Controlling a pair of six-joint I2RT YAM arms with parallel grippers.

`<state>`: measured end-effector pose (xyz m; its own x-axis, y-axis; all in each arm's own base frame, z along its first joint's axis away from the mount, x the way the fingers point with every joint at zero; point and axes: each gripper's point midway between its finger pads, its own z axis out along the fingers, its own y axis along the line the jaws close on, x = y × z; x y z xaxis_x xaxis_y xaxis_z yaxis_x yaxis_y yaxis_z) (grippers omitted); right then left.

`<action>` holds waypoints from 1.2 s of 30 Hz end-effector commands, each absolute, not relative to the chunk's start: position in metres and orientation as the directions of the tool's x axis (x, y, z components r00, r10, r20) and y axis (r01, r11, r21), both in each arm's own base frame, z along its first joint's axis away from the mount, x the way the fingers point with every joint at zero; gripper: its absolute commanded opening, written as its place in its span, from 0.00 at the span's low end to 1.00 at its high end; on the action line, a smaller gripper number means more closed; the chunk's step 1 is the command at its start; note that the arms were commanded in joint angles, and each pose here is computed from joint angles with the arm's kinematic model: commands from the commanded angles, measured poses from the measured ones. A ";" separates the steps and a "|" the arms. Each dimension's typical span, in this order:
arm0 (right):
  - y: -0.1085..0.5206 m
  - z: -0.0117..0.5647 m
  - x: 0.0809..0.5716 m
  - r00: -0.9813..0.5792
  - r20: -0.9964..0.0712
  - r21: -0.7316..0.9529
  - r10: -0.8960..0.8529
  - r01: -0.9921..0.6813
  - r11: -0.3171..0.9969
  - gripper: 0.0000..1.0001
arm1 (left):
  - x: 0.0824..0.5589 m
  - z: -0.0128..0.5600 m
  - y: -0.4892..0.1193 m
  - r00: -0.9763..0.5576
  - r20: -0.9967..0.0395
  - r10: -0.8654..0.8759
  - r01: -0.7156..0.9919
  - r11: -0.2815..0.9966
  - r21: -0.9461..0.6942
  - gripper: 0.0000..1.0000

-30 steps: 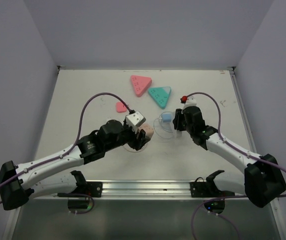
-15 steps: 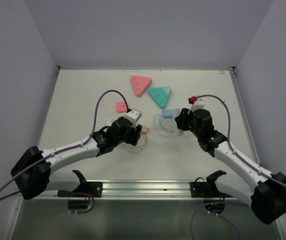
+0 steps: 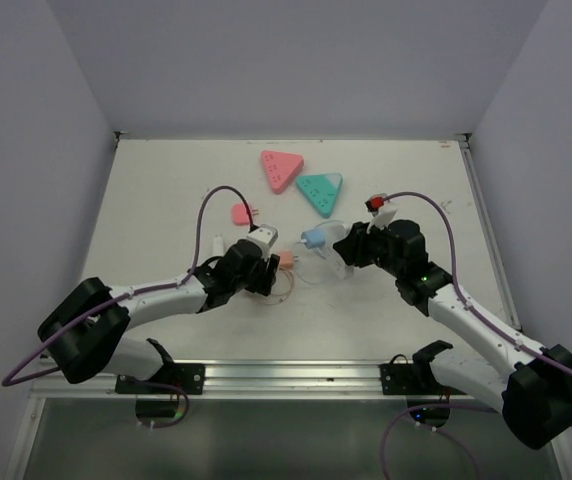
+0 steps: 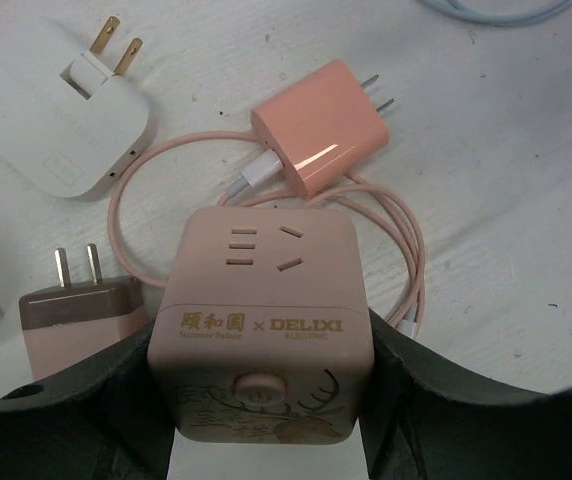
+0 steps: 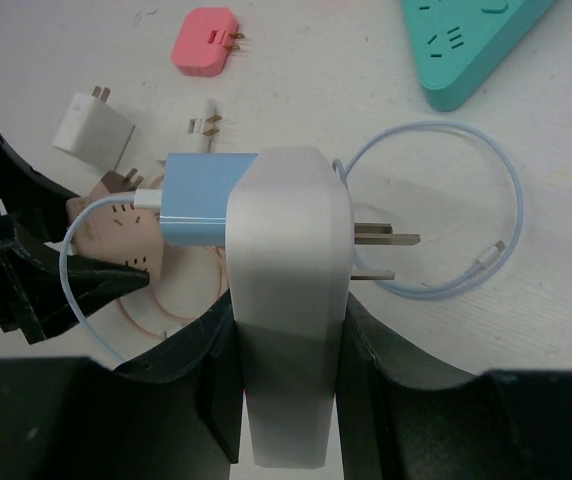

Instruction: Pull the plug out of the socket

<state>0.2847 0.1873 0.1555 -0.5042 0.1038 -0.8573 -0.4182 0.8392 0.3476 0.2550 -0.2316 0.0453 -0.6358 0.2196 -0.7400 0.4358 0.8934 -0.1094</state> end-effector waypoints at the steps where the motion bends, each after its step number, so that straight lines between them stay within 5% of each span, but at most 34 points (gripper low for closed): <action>1: 0.205 0.194 0.290 -0.415 -0.902 0.347 0.120 -0.530 0.774 0.00 | 0.264 0.079 -0.244 -0.570 -0.811 0.134 0.450 0.877 -0.171 0.66; 8: 0.208 0.194 0.287 -0.415 -0.906 0.327 0.086 -0.557 0.763 0.00 | 0.260 0.122 -0.240 -0.534 -0.842 0.078 0.447 0.872 -0.202 0.94; 14: 0.214 0.198 0.281 -0.413 -0.909 0.320 0.056 -0.605 0.729 0.00 | 0.259 0.172 -0.240 -0.472 -0.880 0.052 0.484 0.850 -0.209 0.99; 27: 0.229 0.207 0.271 -0.404 -0.915 0.297 0.005 -0.665 0.685 0.00 | 0.269 0.219 -0.309 -0.377 -0.900 0.218 0.670 0.736 -0.102 0.95; 36: 0.233 0.212 0.266 -0.393 -0.920 0.282 -0.014 -0.685 0.672 0.00 | 0.269 0.177 -0.319 -0.399 -0.827 0.396 0.682 0.731 0.021 0.81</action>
